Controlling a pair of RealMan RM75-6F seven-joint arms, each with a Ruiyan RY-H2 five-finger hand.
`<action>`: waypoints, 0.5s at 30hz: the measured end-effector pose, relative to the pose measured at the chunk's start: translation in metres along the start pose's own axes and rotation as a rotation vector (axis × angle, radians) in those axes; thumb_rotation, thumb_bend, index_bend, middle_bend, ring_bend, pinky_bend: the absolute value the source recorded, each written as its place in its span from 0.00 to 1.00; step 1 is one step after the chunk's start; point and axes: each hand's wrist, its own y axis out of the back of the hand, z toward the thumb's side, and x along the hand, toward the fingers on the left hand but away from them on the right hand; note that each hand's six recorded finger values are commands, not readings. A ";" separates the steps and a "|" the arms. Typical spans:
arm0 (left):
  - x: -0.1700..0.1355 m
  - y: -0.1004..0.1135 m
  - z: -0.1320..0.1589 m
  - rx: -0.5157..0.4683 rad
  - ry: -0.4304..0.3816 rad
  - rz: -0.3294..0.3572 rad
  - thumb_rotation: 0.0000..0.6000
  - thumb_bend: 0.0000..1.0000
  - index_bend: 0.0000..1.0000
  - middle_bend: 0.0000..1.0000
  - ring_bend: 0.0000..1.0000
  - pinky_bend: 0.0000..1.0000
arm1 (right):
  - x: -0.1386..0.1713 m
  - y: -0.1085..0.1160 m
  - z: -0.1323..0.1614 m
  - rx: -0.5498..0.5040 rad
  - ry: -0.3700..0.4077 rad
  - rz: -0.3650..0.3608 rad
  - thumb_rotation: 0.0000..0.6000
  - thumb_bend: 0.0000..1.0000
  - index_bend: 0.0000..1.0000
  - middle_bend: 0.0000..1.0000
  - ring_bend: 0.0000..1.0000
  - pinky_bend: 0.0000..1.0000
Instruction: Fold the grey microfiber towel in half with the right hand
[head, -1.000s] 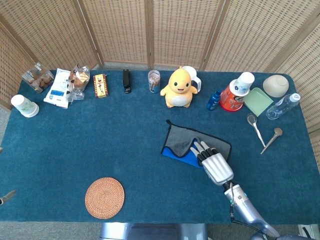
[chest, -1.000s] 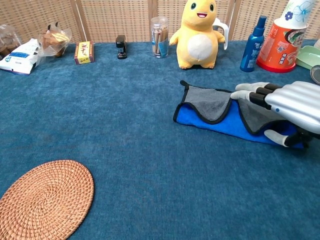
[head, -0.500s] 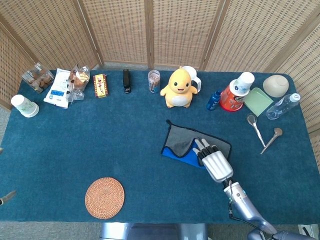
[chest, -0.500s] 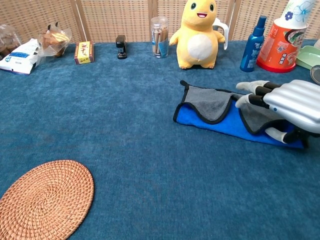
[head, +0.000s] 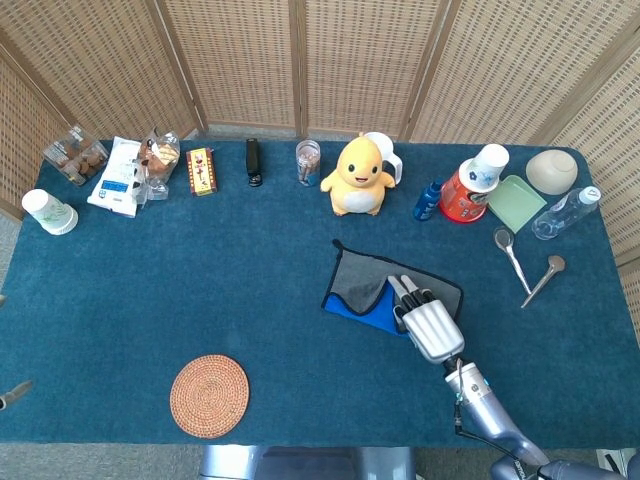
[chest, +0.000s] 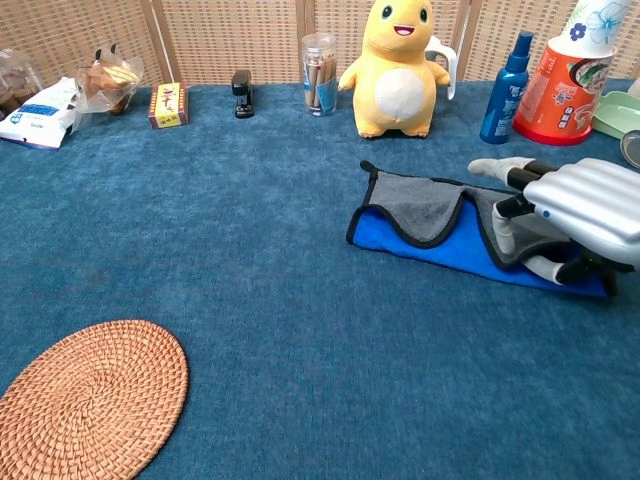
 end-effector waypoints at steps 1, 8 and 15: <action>0.000 0.000 0.000 0.000 -0.001 0.000 1.00 0.14 0.00 0.00 0.00 0.00 | 0.000 0.001 0.000 -0.014 0.000 -0.005 1.00 0.44 0.57 0.01 0.00 0.37; -0.001 0.000 0.000 -0.001 -0.001 0.002 1.00 0.14 0.00 0.00 0.00 0.00 | 0.000 0.001 -0.002 -0.083 -0.008 -0.017 1.00 0.49 0.59 0.03 0.00 0.37; 0.000 0.000 0.000 -0.003 0.000 0.001 1.00 0.13 0.00 0.00 0.00 0.00 | 0.000 -0.001 -0.007 -0.135 -0.035 -0.008 1.00 0.52 0.59 0.03 0.00 0.37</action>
